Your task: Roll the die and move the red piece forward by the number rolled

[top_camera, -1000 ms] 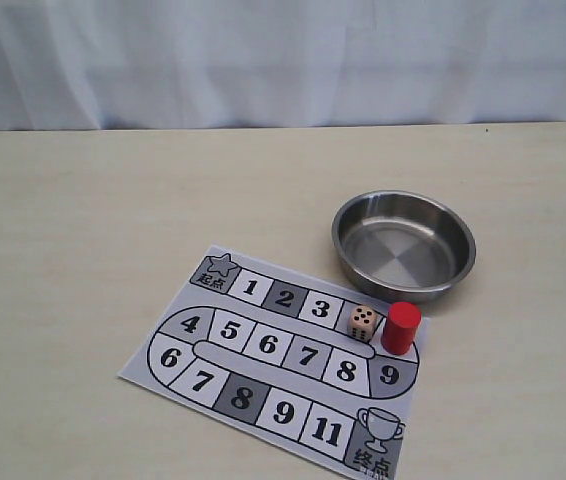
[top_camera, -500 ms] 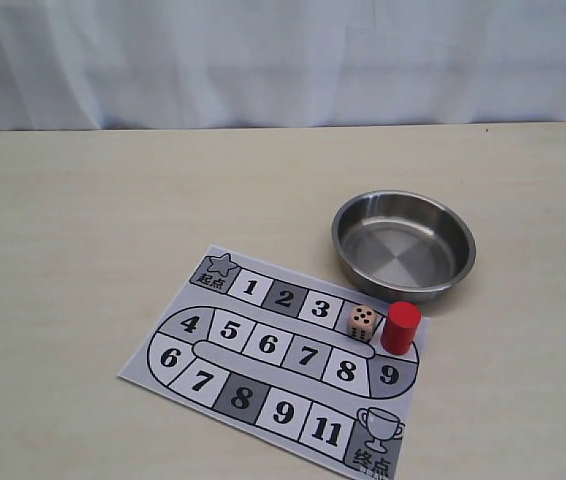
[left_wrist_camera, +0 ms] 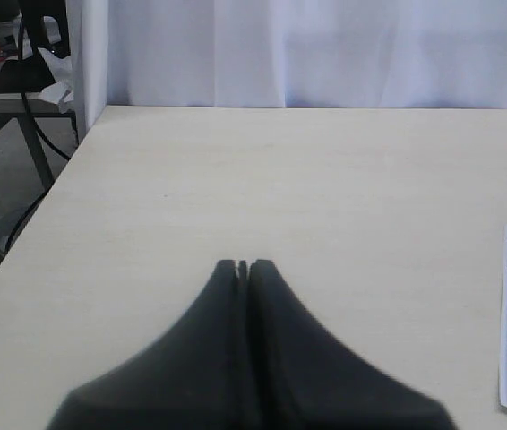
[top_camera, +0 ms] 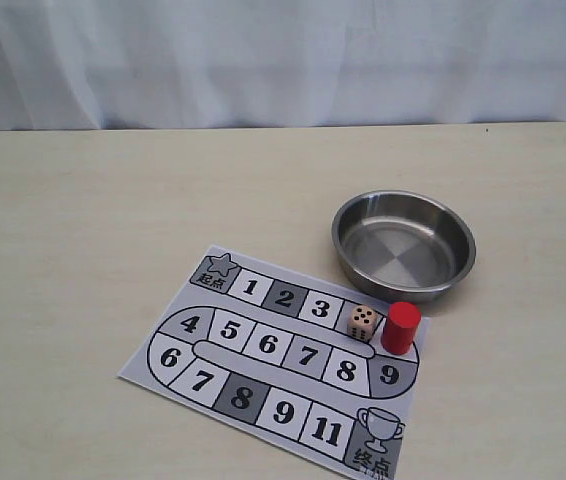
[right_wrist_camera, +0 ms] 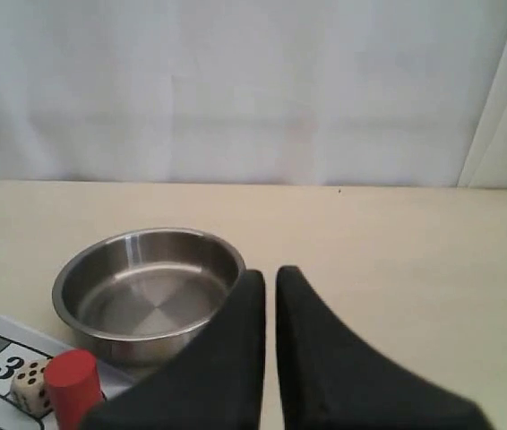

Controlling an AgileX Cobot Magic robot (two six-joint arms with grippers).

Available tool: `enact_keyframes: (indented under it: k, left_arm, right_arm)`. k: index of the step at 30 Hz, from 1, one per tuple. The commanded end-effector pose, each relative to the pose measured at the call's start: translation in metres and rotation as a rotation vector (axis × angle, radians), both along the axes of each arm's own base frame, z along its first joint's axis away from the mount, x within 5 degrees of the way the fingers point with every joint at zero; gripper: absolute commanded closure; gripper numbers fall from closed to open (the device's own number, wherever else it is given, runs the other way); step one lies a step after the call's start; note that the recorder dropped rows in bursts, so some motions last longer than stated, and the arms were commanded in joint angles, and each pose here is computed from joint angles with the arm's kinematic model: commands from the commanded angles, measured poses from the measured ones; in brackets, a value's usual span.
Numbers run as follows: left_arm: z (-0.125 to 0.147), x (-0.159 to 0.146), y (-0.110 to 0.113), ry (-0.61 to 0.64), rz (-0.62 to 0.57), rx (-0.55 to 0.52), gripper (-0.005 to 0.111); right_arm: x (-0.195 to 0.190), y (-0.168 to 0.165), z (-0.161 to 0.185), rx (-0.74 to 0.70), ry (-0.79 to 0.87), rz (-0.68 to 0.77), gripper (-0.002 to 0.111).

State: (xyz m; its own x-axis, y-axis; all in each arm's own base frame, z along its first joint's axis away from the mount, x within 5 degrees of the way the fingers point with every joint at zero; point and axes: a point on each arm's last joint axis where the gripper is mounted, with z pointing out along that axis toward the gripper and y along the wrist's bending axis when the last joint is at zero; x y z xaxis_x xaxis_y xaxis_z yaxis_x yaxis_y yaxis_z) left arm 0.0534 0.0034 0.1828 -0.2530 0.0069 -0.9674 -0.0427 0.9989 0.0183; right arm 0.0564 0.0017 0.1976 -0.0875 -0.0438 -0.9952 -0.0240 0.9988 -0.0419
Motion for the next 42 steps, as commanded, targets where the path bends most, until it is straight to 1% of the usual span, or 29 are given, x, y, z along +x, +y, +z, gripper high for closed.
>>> enact_keyframes:
  k: [1, 6, 36, 42]
  left_arm:
    - [0.0005, 0.0002, -0.0001, -0.011, 0.000, -0.005, 0.107]
    - [0.0005, 0.0002, -0.0001, -0.011, 0.000, -0.005, 0.107]
    - [0.0005, 0.0002, -0.0001, -0.011, 0.000, -0.005, 0.107]
    - [0.0005, 0.0002, -0.0001, -0.011, 0.000, -0.005, 0.107]
  right_arm:
    - [-0.0005, 0.0006, -0.0029, 0.019, 0.028, 0.003, 0.104]
    - [-0.0004, 0.0005, -0.0019, -0.044, 0.015, 0.008, 0.104]
    - [-0.0004, 0.0004, -0.0015, -0.043, 0.011, 0.007, 0.104]
    - [-0.0003, 0.0004, -0.0009, -0.025, 0.005, 0.006, 0.104]
